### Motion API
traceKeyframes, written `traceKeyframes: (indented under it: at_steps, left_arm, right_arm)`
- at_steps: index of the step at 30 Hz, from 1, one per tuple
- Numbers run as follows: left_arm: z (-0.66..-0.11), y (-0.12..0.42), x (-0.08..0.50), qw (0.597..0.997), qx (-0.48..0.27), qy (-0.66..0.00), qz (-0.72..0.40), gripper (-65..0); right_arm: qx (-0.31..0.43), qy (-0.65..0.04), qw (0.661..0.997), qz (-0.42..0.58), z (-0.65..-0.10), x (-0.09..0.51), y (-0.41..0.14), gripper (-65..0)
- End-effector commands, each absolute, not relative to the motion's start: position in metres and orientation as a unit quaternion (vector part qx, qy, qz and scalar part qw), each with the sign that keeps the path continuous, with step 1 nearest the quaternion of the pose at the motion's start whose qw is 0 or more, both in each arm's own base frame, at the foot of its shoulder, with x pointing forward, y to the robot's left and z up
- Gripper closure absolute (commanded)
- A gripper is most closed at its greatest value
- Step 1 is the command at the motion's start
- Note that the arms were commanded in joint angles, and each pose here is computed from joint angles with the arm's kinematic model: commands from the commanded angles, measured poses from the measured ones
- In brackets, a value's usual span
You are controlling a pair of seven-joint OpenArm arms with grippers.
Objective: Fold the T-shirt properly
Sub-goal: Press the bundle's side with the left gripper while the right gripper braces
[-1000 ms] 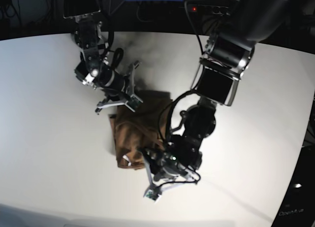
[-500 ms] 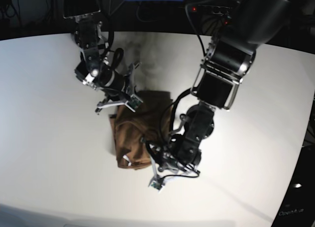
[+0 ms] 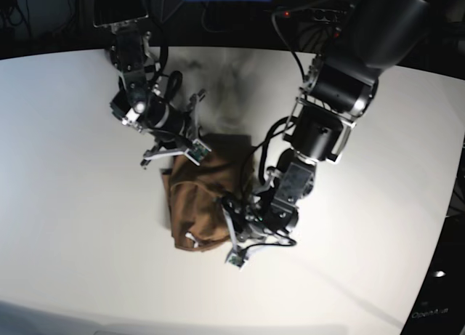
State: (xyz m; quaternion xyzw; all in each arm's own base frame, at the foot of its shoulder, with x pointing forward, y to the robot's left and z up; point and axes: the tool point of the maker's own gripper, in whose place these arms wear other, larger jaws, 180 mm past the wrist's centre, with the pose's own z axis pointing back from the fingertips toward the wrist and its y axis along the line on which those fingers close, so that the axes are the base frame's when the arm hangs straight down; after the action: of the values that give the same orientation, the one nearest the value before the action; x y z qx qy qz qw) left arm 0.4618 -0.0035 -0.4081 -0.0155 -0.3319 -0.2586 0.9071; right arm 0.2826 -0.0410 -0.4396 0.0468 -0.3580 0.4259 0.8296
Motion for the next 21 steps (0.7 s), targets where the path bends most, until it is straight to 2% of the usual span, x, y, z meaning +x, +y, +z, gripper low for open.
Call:
traceKeyframes:
  at_steps: [1,8,15,21]
  left_arm:
    - [-0.374,-0.012,0.488,0.889,-0.018,-0.379,-0.257,-2.2]
    - [-0.348,-0.018,0.507,0.865,-0.027,-0.432,-0.254,-2.2]
    - [-0.373,-0.009,0.511,0.881,-0.023,-0.402,-0.248,-2.2]
    - [-0.373,-0.013,0.510,0.882,-0.026,-0.400,-0.250,-2.2]
  right_arm:
    - [0.034,-0.339,0.833,0.435,-0.444,0.279,-0.047,-0.3]
    - [0.035,-0.338,0.834,0.436,-0.445,0.278,-0.047,-0.3]
    - [0.030,-0.333,0.834,0.438,-0.447,0.277,-0.053,-0.3]
    - [0.029,-0.334,0.834,0.439,-0.447,0.277,-0.054,-0.3]
